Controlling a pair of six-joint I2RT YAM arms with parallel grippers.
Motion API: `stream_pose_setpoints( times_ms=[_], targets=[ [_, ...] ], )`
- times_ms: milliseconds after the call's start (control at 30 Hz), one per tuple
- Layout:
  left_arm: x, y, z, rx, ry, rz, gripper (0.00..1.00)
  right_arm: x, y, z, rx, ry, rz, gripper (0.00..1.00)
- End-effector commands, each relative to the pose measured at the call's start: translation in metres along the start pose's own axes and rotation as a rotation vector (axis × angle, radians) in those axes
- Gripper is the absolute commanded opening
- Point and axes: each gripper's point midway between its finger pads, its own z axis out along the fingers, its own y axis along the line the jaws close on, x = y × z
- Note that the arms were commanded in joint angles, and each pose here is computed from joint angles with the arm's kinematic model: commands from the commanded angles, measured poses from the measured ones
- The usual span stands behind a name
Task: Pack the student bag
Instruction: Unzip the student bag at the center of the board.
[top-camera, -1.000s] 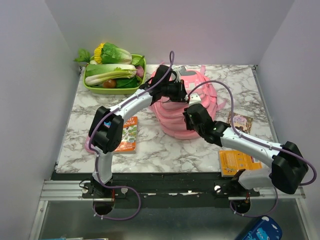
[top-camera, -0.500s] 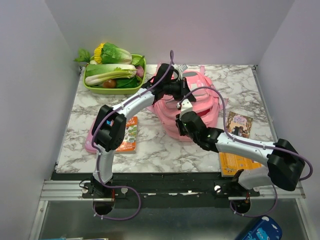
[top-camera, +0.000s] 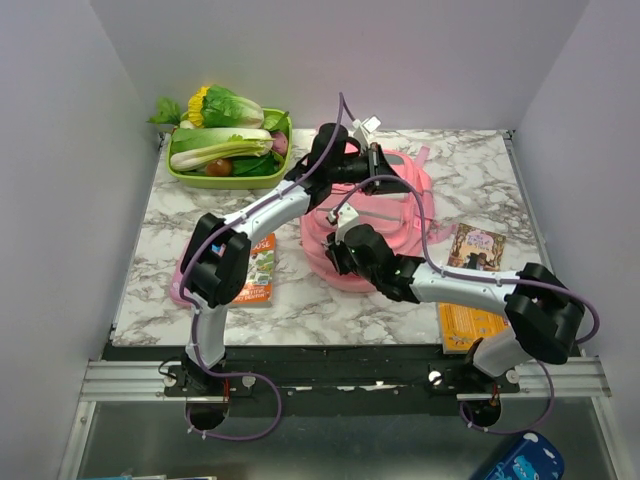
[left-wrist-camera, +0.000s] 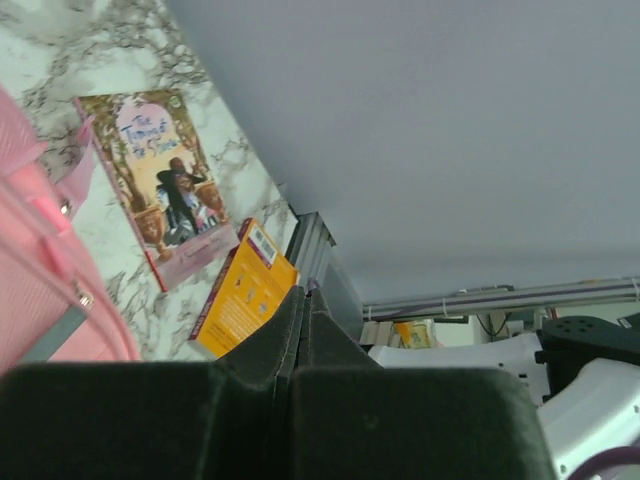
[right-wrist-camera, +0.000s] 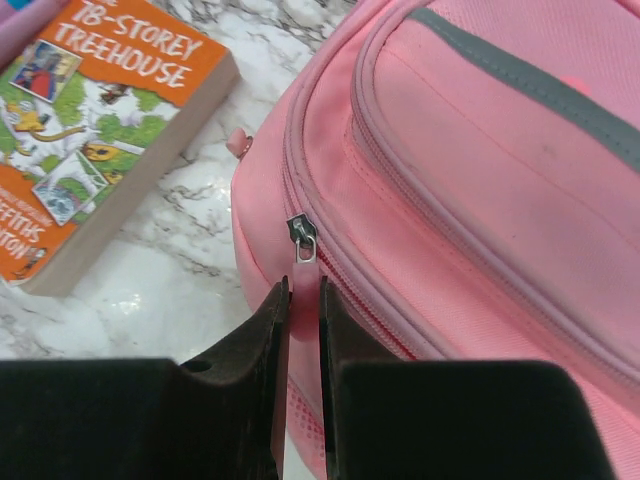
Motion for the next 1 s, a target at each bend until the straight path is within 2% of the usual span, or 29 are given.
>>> stream_pose_setpoints(
  times_ms=[0,33,67,100,167,200,267,333,367,433,500,667,767,967],
  targets=[
    [-0.008,-0.042,-0.014,0.108,-0.012,0.045,0.00,-0.024,0.022,-0.007,-0.096,-0.095,0.014,0.10],
    [-0.009,-0.037,-0.015,0.095,-0.013,0.060,0.00,-0.020,0.014,-0.009,-0.058,-0.085,0.017,0.14],
    [-0.010,-0.034,-0.017,0.085,-0.015,0.075,0.00,-0.020,0.009,-0.015,-0.040,-0.094,0.022,0.26],
    [-0.015,-0.026,-0.022,0.058,-0.021,0.068,0.00,-0.019,0.005,-0.018,-0.025,-0.097,0.024,0.32],
    [-0.020,-0.022,-0.031,0.039,-0.035,0.125,0.00,-0.017,-0.005,-0.024,0.020,-0.096,0.037,0.42],
    [-0.022,-0.012,-0.037,0.002,-0.031,0.118,0.00,-0.019,-0.009,-0.031,0.029,-0.104,0.049,0.44],
    [-0.024,-0.008,-0.048,-0.021,-0.033,0.215,0.00,-0.012,-0.015,-0.037,0.050,-0.082,0.091,0.45],
    [-0.020,0.004,-0.064,-0.087,-0.007,0.248,0.00,-0.004,-0.018,-0.044,0.056,-0.065,0.156,0.46],
    [-0.016,0.010,-0.069,-0.095,0.015,0.322,0.00,-0.001,-0.018,-0.046,0.052,-0.056,0.173,0.46],
    [-0.004,0.027,-0.088,-0.141,0.051,0.305,0.00,0.009,-0.015,-0.052,0.035,-0.026,0.235,0.47],
    [0.011,0.041,-0.103,-0.165,0.104,0.347,0.00,0.015,-0.014,-0.057,0.027,-0.005,0.281,0.50],
    [0.054,0.057,-0.137,-0.215,0.223,0.428,0.18,0.033,-0.010,-0.069,0.005,0.037,0.464,0.56],
    [0.070,0.062,-0.149,-0.234,0.249,0.472,0.17,0.039,-0.019,-0.067,0.038,0.057,0.578,0.59],
    [0.076,0.070,-0.159,-0.277,0.242,0.553,0.16,0.021,-0.057,-0.055,0.124,0.024,0.690,0.65]
  ],
)
